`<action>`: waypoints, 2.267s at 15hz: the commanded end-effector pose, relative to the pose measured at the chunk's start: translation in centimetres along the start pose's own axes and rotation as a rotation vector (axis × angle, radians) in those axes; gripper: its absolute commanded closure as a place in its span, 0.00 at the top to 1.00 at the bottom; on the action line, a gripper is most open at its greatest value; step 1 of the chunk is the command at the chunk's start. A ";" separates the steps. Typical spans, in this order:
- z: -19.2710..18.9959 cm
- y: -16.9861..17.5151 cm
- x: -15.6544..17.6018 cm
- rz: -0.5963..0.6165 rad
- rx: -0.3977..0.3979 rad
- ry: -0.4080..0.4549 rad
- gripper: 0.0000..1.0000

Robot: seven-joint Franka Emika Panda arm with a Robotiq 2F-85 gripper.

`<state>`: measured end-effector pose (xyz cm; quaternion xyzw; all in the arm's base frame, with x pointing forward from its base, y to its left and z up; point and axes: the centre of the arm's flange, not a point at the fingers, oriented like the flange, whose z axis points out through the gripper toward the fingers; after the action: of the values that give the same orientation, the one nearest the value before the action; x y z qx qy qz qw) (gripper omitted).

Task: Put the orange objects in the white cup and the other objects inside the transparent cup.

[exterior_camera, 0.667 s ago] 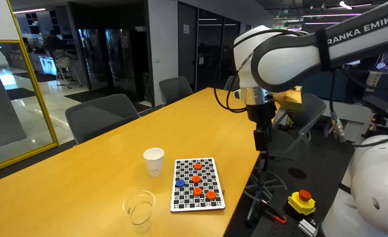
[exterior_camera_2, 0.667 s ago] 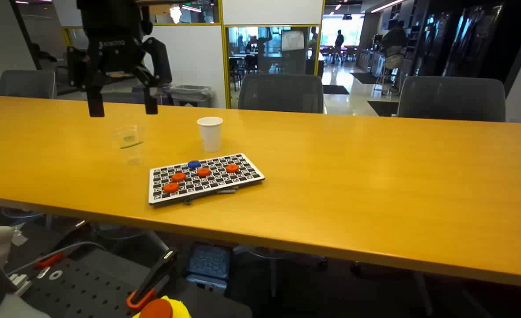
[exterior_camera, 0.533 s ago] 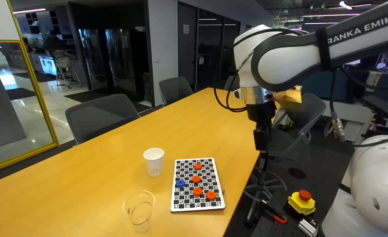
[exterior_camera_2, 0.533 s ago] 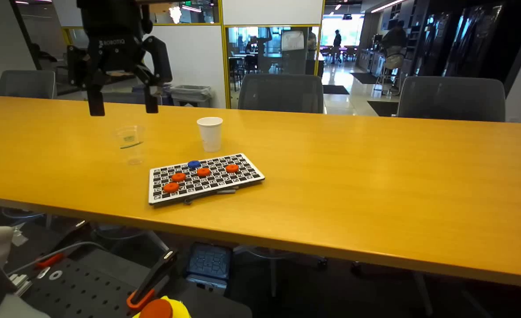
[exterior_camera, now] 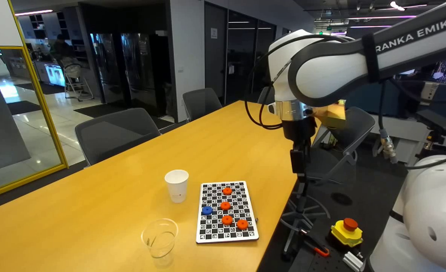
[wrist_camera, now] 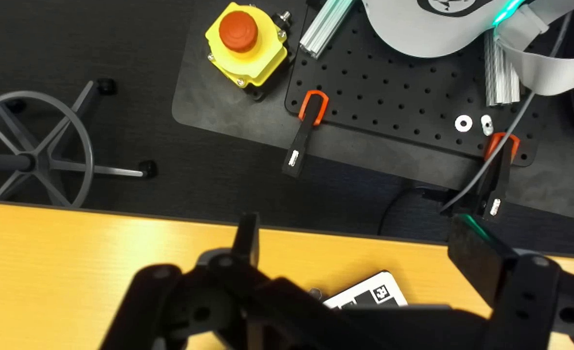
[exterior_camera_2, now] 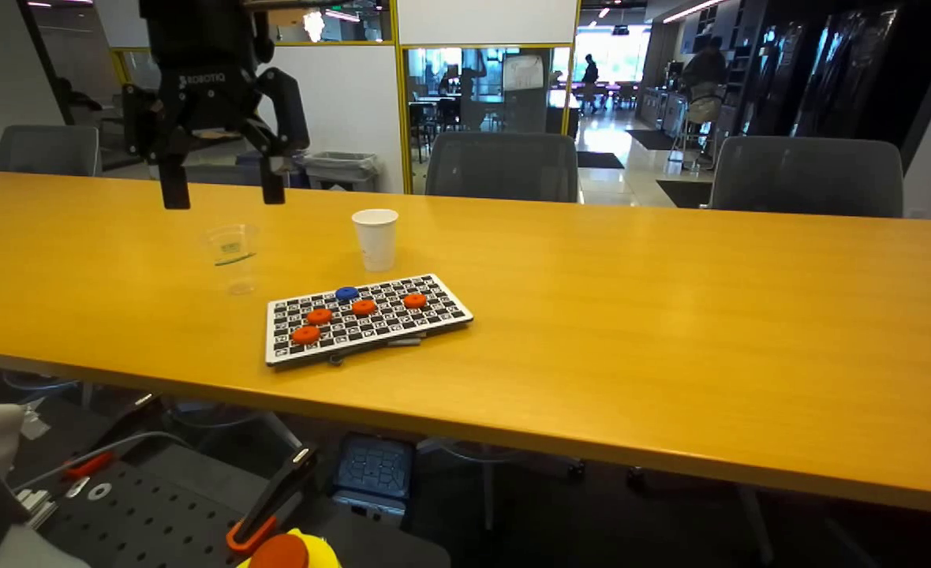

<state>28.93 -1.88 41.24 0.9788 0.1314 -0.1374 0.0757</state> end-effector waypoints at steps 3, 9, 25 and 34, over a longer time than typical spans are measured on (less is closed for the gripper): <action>0.9 0.7 5.6 -0.052 0.001 0.126 1.00; 3.8 3.0 13.3 -0.024 0.098 0.250 1.00; 12.4 9.5 28.9 0.178 0.186 0.246 1.00; 15.7 10.4 30.6 0.225 0.181 0.228 1.00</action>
<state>55.20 -7.40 18.84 0.9987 0.0280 -0.0397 -0.0143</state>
